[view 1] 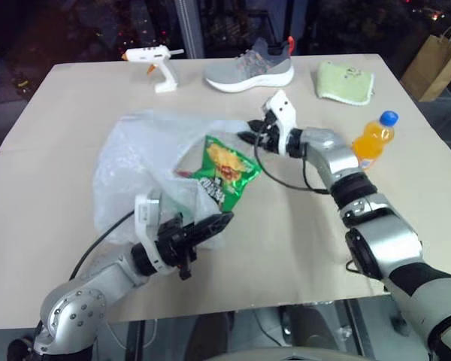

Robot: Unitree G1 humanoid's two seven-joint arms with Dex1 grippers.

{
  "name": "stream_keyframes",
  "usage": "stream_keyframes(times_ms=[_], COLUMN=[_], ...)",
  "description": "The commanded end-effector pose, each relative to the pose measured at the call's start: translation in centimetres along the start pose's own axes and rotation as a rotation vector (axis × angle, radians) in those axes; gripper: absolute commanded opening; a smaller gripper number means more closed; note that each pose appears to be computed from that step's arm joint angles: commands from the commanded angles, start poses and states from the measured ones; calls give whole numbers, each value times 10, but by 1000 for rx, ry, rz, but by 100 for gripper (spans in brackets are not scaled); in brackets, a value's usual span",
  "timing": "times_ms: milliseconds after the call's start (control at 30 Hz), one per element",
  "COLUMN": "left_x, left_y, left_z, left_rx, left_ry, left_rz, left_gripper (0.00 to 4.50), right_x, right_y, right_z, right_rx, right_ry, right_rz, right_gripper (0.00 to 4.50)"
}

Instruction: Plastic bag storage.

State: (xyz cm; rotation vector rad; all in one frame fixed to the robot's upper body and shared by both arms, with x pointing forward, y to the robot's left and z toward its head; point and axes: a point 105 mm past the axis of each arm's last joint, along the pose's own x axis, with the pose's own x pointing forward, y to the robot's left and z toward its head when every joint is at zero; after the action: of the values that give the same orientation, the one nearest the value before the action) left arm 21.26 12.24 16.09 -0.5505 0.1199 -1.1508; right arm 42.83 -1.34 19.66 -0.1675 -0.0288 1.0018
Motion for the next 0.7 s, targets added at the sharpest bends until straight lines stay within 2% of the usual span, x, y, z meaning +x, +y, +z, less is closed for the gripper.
stream_keyframes(times_ms=[33, 67, 267, 400, 533, 633, 700], left_x=[1, 2, 6, 16, 27, 35, 36], left_y=[-2, 1, 18, 38, 46, 54, 56], left_z=[8, 10, 23, 48, 64, 67, 63], left_rx=[40, 47, 99, 155, 152, 131, 116], left_ry=[-14, -16, -29, -104, -154, -171, -161], left_rz=[-22, -18, 20, 82, 85, 97, 99], left_gripper=[0, 0, 0, 0, 0, 0, 0], right_x=[-9, -14, -40, -68, -93, -122, -132], right_y=[-20, -26, -59, -82, -88, -86, -82], right_z=[20, 21, 18, 22, 15, 5, 10], right_rx=[-25, -24, -11, -5, -40, -115, -143], right_ry=[-65, -67, -50, -29, 56, 188, 201], right_rz=[-84, -115, -291, -416, -453, -451, -452], right_gripper=[27, 5, 5, 5, 5, 100, 198])
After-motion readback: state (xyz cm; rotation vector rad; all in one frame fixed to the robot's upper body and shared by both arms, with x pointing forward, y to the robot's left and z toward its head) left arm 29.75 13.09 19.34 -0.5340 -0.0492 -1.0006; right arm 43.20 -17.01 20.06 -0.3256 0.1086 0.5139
